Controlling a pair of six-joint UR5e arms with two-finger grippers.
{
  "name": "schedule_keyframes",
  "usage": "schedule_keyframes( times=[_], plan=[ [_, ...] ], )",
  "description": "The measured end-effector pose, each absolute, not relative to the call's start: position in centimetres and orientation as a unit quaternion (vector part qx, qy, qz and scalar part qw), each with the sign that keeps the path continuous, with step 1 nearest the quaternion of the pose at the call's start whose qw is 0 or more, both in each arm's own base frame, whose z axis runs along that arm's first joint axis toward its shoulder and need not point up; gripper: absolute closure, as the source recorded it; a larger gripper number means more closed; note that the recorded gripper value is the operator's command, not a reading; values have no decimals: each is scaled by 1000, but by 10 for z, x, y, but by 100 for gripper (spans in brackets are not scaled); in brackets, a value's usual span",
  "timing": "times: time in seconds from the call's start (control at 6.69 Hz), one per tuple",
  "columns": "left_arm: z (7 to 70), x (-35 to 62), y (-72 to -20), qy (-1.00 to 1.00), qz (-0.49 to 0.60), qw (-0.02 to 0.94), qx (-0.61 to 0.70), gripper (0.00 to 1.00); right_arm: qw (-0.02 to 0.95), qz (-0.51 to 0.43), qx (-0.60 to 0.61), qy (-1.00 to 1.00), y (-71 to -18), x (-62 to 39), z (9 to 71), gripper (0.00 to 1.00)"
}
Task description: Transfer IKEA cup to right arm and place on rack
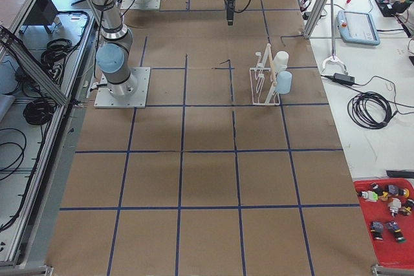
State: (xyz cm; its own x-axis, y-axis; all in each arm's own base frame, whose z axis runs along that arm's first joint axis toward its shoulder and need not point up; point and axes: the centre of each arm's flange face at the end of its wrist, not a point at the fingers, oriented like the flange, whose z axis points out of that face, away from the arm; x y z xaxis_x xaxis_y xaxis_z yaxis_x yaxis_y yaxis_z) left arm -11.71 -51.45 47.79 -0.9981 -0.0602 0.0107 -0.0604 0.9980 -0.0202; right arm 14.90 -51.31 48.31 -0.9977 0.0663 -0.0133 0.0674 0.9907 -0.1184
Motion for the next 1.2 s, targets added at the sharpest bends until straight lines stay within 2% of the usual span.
schedule_keyframes(
  times=[1.2],
  plan=[
    [478, -117, -514, -999, 10, 5, 30, 0, 6, -74, 7, 997, -511, 169, 482, 0]
  ],
)
